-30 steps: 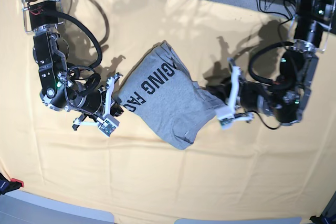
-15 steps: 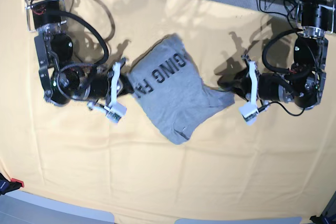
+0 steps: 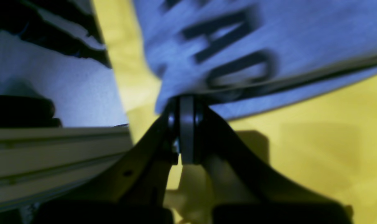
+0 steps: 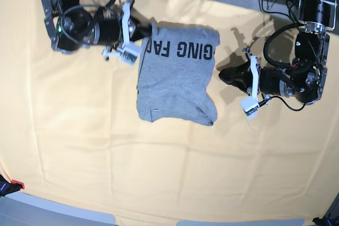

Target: Layout the t-shirt on the table in an organized manner, then fold the t-shirt properly

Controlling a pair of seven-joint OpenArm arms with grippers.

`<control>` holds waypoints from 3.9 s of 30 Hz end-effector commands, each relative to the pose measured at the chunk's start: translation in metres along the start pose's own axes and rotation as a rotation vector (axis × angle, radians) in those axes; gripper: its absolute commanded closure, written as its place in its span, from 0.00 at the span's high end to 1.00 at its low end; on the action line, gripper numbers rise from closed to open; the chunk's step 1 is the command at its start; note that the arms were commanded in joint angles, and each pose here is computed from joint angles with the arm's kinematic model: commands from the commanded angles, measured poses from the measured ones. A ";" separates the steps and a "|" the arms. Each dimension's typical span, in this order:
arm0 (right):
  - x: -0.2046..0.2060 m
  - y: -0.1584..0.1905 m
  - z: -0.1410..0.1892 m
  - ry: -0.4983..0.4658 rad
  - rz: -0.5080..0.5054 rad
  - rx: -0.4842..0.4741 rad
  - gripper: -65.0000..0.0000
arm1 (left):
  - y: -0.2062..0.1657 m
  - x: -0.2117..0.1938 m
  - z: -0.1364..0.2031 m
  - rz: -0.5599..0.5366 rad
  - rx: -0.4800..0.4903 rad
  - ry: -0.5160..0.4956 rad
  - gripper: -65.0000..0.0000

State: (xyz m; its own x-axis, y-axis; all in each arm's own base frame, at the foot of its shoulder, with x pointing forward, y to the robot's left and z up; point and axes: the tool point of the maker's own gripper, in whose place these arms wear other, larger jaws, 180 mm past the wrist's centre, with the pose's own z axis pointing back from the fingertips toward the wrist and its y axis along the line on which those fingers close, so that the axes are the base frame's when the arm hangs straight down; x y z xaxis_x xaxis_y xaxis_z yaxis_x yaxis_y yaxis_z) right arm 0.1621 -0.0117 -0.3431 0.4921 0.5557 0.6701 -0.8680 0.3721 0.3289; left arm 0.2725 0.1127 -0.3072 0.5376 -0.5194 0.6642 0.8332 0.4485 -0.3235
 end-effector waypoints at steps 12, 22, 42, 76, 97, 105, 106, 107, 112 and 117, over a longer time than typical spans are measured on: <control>0.047 -0.032 0.064 -0.212 0.034 -0.174 0.00 | -0.022 0.028 0.027 -0.017 -0.119 -0.117 0.00; 0.031 -0.037 0.138 -0.405 -0.155 -0.243 0.00 | -0.094 0.021 0.028 -0.158 -0.183 -0.123 0.00; -0.082 0.076 0.146 -0.077 -0.490 -0.236 0.00 | -0.153 -0.071 0.087 0.069 0.025 -0.010 0.00; -0.332 0.203 0.066 0.558 -1.192 0.117 0.00 | -0.288 -0.302 -0.001 0.846 -0.244 0.455 0.00; -0.373 0.057 -0.061 0.452 -0.805 -0.351 0.00 | -0.102 -0.354 -0.117 0.787 0.197 0.205 0.00; -0.348 0.028 -0.104 0.387 -0.744 -0.450 0.00 | -0.086 -0.350 -0.168 0.662 0.421 0.183 0.00; -0.345 0.027 -0.107 0.374 -0.744 -0.457 0.00 | -0.088 -0.346 -0.173 0.675 0.424 0.171 0.00; -0.339 0.024 -0.112 0.355 -0.742 -0.462 0.00 | -0.089 -0.343 -0.177 0.693 0.436 0.158 0.00; -0.318 0.020 -0.128 0.300 -0.740 -0.438 0.00 | -0.094 -0.329 -0.196 0.709 0.449 0.130 0.00; -0.310 0.012 -0.132 0.284 -0.735 -0.448 0.00 | -0.085 -0.315 -0.202 0.744 0.459 0.082 0.00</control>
State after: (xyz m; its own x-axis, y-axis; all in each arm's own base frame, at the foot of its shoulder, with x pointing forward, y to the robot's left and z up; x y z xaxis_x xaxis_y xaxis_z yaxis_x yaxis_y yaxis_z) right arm 0.0077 -0.0814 -0.6358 0.9614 0.2107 0.1772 -0.2537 0.9279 0.2732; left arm 0.0540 0.0907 -0.6265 0.9483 -0.0234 0.3165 0.1355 0.9316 -0.3371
